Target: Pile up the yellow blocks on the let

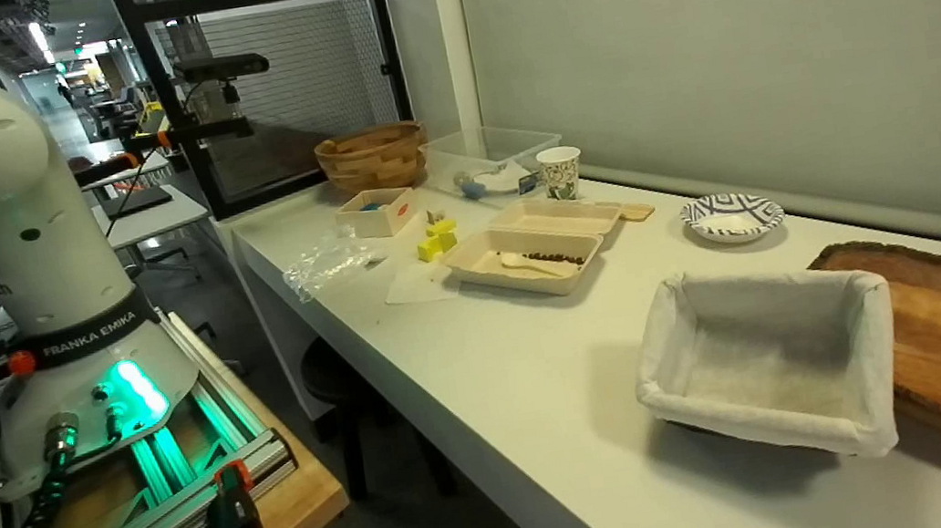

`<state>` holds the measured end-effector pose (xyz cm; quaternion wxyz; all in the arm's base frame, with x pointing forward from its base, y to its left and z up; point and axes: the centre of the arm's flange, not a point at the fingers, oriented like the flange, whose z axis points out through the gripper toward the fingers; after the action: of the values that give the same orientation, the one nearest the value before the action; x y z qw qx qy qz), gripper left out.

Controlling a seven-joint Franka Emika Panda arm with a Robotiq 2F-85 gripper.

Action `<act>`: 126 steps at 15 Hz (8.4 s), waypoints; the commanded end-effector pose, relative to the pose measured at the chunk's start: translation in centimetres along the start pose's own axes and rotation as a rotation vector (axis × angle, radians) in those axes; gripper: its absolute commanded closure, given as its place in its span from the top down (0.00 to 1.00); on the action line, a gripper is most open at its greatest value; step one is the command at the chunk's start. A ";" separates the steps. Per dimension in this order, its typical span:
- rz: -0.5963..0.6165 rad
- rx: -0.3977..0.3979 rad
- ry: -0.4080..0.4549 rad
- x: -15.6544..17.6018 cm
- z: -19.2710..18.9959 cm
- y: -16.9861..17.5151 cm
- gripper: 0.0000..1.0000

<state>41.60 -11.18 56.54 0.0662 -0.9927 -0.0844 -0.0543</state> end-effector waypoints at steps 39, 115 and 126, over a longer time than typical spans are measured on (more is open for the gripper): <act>0.055 -0.062 0.048 1.1 37.3 -5.8 1.00; 0.511 -0.120 0.144 11.4 42.0 -10.7 0.04; 0.706 -0.157 0.147 11.5 42.3 -12.0 0.04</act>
<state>54.72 7.40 17.73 0.0185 -0.9607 0.2495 -0.1206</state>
